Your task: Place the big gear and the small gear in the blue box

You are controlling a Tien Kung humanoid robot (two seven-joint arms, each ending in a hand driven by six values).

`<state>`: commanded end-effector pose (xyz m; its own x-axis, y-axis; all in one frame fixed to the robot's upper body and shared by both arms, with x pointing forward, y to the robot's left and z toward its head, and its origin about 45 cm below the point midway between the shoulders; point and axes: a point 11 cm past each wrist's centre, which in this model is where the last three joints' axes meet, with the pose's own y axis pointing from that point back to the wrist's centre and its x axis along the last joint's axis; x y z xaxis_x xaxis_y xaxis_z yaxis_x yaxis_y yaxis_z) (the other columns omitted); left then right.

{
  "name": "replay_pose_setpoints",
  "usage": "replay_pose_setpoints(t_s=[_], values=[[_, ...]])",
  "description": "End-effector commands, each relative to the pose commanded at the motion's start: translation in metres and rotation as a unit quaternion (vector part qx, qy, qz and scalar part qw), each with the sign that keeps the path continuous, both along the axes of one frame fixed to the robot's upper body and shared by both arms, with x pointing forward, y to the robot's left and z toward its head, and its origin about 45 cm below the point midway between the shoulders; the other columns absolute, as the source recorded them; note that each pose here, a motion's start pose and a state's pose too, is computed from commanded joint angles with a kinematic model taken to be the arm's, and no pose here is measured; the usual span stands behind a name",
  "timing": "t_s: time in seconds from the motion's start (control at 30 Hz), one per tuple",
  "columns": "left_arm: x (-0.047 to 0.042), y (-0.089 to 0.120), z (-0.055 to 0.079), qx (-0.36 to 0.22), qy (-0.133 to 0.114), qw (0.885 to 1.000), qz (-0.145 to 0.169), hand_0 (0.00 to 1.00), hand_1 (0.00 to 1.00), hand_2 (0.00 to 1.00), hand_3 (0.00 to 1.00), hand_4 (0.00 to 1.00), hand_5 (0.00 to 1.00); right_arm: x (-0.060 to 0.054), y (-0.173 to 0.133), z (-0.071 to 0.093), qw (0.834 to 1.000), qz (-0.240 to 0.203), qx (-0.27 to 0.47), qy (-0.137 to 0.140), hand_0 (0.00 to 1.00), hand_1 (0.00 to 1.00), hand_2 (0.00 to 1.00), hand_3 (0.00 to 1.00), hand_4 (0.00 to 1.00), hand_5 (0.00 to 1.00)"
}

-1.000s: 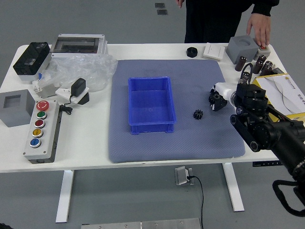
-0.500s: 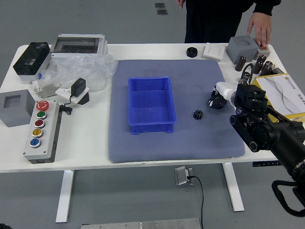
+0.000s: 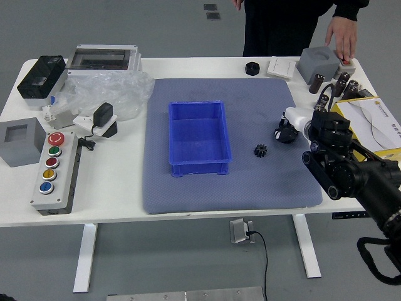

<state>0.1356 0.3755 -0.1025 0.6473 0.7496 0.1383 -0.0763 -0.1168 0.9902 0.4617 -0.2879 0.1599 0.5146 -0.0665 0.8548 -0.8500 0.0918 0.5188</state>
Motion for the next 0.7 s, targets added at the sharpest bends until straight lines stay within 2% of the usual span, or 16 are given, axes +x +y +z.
replay_pose_setpoints(t_s=[0.07,0.27,0.53,0.7], values=[[-0.0002,0.0,0.0,0.0,0.0,1.0,0.0,0.884,0.867,0.866,0.844,0.797,0.515,0.0,0.0,0.001,1.0,0.0,0.001,-0.002,0.613,0.556,0.611,0.636,0.475,0.443],[0.0002,0.0,0.0,0.0,0.0,1.0,0.0,0.885,0.868,0.867,0.845,0.797,0.51,0.001,-0.001,0.003,1.0,0.0,0.001,-0.008,0.601,0.542,0.593,0.625,0.462,0.439],[0.0004,0.001,0.0,0.0,-0.001,1.0,0.001,0.885,0.868,0.868,0.85,0.795,0.508,0.004,-0.002,0.011,1.0,-0.001,0.003,-0.02,0.596,0.537,0.581,0.619,0.458,0.436],[0.0004,0.001,0.0,0.0,0.0,1.0,0.001,0.885,0.868,0.868,0.85,0.795,0.508,0.003,-0.003,0.011,1.0,-0.002,0.003,-0.017,0.597,0.535,0.588,0.624,0.46,0.436]])
